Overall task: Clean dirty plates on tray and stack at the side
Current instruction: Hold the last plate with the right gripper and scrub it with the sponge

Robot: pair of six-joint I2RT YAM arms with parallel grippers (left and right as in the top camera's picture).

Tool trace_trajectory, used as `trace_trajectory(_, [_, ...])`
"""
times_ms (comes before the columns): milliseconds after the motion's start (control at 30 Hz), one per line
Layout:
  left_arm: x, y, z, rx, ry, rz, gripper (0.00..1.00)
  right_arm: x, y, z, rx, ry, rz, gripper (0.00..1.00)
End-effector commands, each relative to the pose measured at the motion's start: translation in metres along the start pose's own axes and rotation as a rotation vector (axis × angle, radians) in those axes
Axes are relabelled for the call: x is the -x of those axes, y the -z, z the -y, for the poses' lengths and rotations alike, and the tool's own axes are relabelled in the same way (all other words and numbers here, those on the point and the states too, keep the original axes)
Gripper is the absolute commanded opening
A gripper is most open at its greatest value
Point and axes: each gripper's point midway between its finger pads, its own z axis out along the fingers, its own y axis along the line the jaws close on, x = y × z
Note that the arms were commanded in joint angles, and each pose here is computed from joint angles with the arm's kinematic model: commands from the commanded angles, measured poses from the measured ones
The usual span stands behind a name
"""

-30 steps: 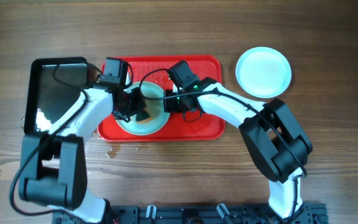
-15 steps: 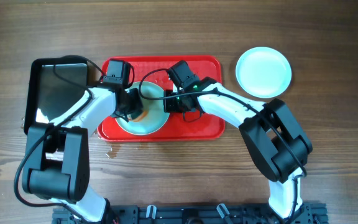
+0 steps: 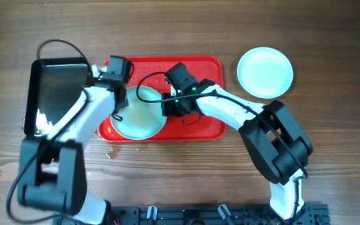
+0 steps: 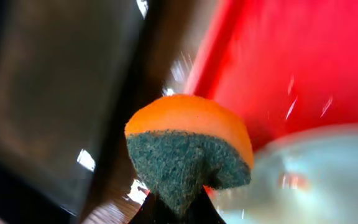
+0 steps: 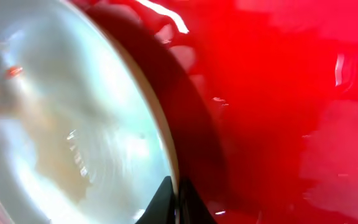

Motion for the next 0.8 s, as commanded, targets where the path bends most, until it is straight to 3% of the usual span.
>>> trace_trajectory(0, [0.031,0.038,0.008,-0.145,0.101,0.095,0.04,0.0,-0.006,0.02,-0.07,-0.018,0.005,0.04])
trace_trajectory(133, [0.009,0.039,0.057,-0.398,0.073,-0.046,0.04,0.0,-0.006,0.02,-0.07,-0.021,0.005,0.04])
trace_trajectory(300, [-0.008,0.035,0.091,-0.553,0.053,-0.154,0.04,-0.001,-0.006,0.021,-0.073,-0.023,0.0,0.04])
trace_trajectory(500, [-0.021,0.023,0.098,-0.557,0.042,-0.216,0.04,0.006,0.0,0.017,-0.082,-0.029,0.011,0.04])
trace_trajectory(767, [-0.037,0.005,0.117,-0.604,0.032,-0.294,0.04,0.018,0.019,0.045,-0.279,-0.028,0.081,0.04])
